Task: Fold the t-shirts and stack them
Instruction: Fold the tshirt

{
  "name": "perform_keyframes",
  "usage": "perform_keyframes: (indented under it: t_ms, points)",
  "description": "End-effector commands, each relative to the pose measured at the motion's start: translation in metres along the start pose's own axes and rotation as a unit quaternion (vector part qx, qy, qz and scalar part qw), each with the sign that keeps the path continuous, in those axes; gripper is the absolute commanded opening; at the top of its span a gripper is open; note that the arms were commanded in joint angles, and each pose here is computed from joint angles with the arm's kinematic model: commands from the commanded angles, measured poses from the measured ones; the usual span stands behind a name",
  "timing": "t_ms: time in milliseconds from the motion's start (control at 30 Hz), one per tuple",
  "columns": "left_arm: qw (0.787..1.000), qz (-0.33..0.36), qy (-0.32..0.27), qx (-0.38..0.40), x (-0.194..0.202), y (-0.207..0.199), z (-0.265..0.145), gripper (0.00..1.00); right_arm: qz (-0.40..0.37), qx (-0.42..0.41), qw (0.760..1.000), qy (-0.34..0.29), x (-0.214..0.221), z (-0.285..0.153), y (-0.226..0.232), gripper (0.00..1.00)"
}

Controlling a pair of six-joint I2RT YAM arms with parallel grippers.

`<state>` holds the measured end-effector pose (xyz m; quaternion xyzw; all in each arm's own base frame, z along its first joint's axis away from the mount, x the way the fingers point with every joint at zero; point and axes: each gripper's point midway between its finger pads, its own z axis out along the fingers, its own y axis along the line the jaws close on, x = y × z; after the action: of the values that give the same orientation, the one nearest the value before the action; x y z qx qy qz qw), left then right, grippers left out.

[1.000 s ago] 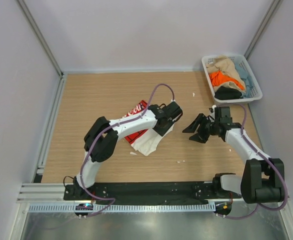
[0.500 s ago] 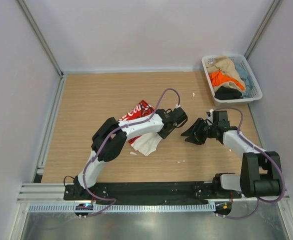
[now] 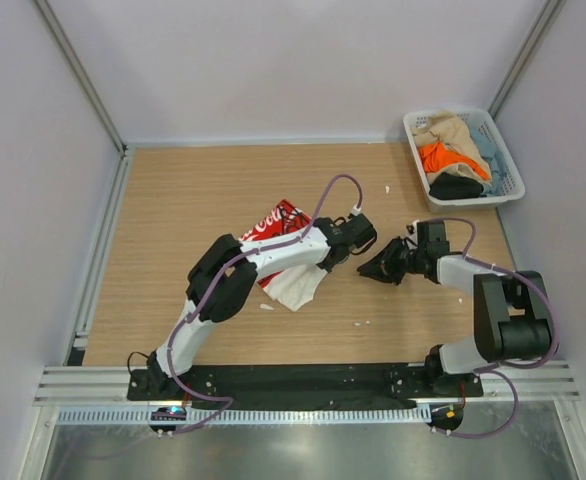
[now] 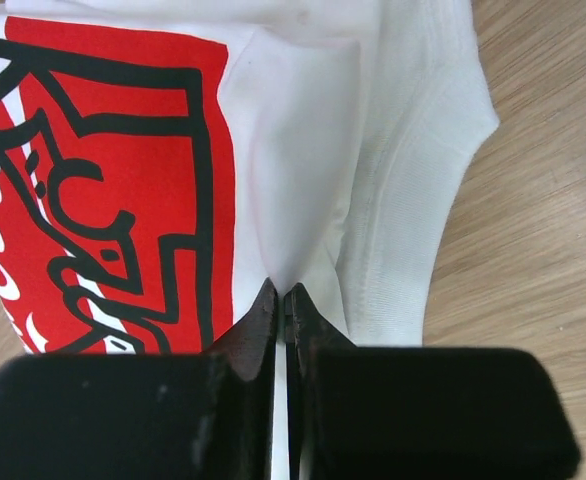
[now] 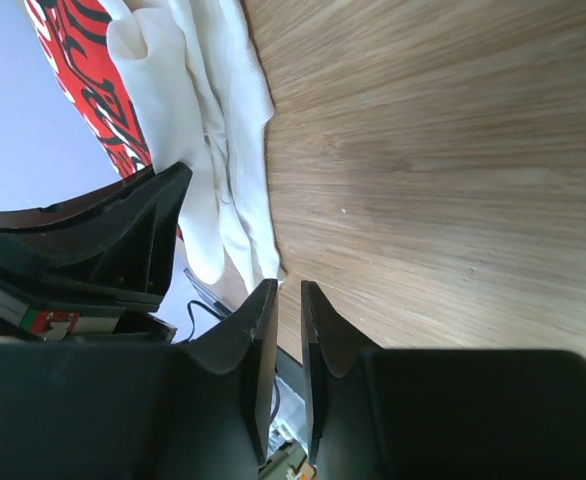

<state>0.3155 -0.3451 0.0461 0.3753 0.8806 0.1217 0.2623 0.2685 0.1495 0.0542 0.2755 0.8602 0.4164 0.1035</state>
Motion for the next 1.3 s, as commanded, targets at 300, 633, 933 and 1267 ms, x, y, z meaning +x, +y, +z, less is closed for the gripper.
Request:
perform_keyframes:
  t_ms: [300,633,933,1267]
  points:
    - [0.996,-0.059,-0.06,0.023,-0.042,0.02,-0.045,0.0,-0.014,-0.088,0.996,-0.022,-0.007,0.052,0.06,0.01]
    - [0.994,-0.083,-0.065,0.03,-0.044,0.032,-0.056,0.0,-0.027,-0.1,0.994,-0.038,-0.029,0.088,0.084,0.01]
    - [0.991,-0.1,-0.082,0.045,-0.066,0.037,-0.066,0.0,-0.035,-0.053,0.997,-0.033,-0.028,0.122,0.061,0.01]
    - [0.987,-0.11,-0.075,0.092,-0.076,0.017,-0.063,0.0,-0.03,-0.023,0.999,-0.033,-0.026,0.126,0.047,0.01]
